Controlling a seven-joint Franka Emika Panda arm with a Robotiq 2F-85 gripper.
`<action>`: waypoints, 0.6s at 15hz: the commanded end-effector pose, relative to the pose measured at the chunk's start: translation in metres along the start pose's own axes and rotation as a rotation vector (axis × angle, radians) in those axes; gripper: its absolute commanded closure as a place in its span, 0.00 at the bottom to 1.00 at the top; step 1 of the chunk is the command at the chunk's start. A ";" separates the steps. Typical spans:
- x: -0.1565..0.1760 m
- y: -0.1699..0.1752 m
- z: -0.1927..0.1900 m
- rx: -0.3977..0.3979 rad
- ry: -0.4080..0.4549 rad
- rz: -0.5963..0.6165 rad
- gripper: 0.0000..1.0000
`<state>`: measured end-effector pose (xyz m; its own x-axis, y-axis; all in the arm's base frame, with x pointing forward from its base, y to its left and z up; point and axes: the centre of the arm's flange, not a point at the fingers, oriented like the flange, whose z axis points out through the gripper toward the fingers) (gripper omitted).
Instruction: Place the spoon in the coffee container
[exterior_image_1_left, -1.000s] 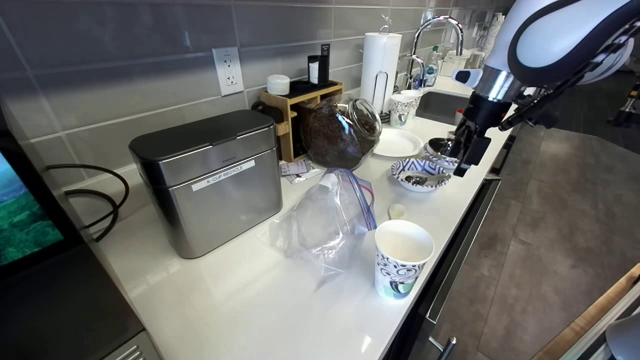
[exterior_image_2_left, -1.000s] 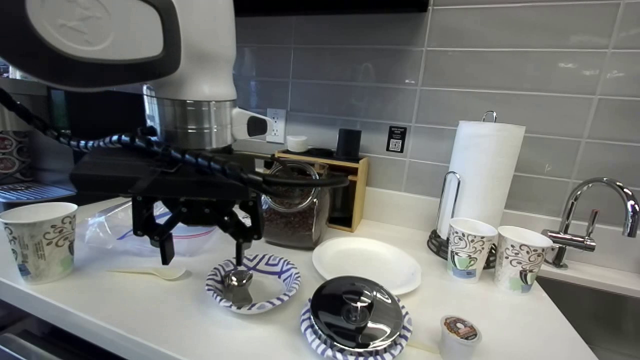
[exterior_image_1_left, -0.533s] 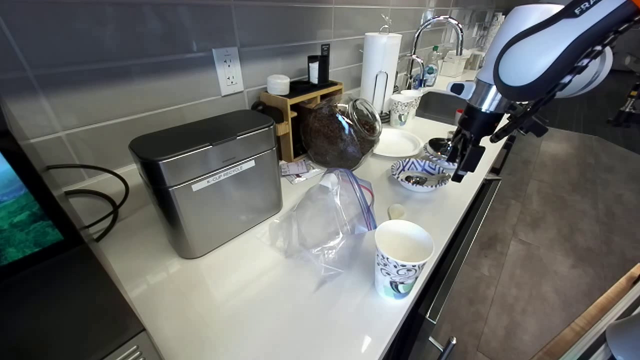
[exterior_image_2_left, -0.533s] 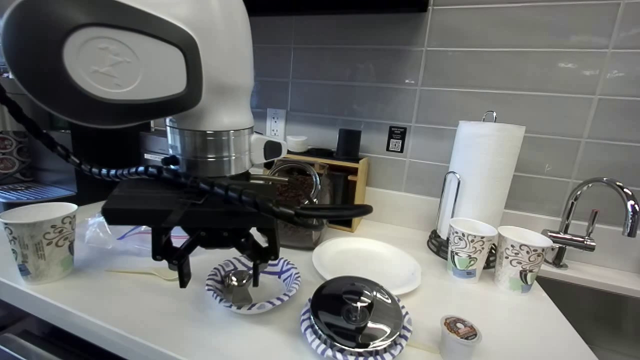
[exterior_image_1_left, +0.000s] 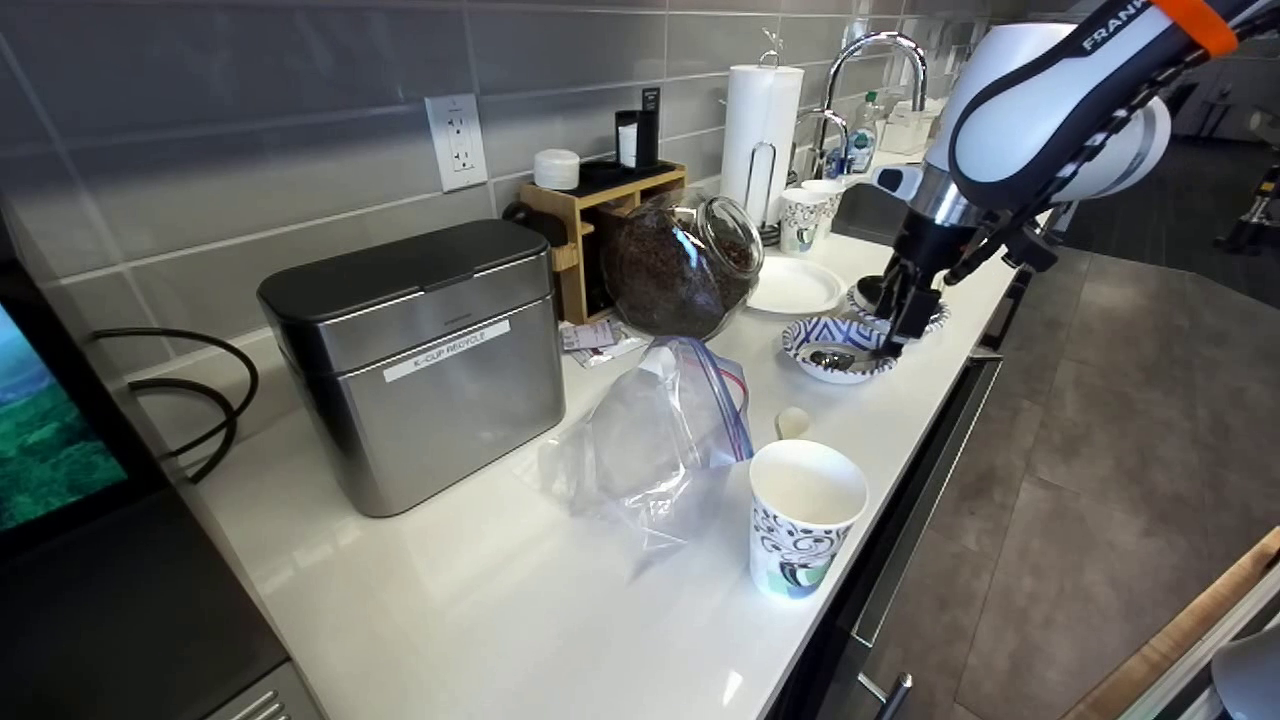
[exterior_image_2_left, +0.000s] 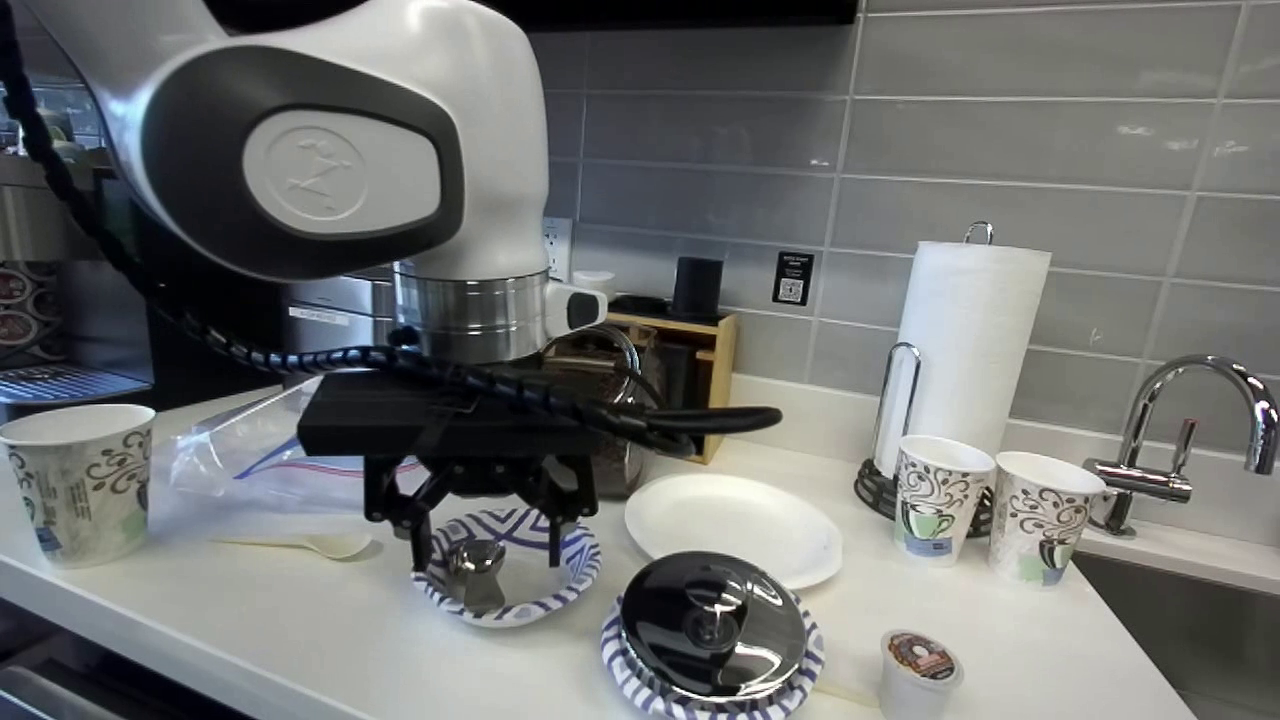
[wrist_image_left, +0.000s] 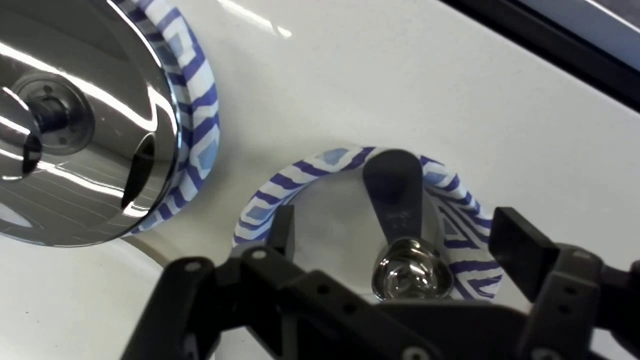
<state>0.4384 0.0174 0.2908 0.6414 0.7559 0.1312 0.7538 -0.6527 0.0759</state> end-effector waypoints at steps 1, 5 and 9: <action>0.013 0.010 0.017 -0.003 -0.014 -0.017 0.00; 0.022 0.013 0.023 0.001 -0.018 -0.031 0.00; 0.024 0.013 0.027 0.007 -0.027 -0.044 0.00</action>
<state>0.4608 0.0291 0.2766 0.6251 0.7727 0.1102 0.7709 -0.6333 0.0681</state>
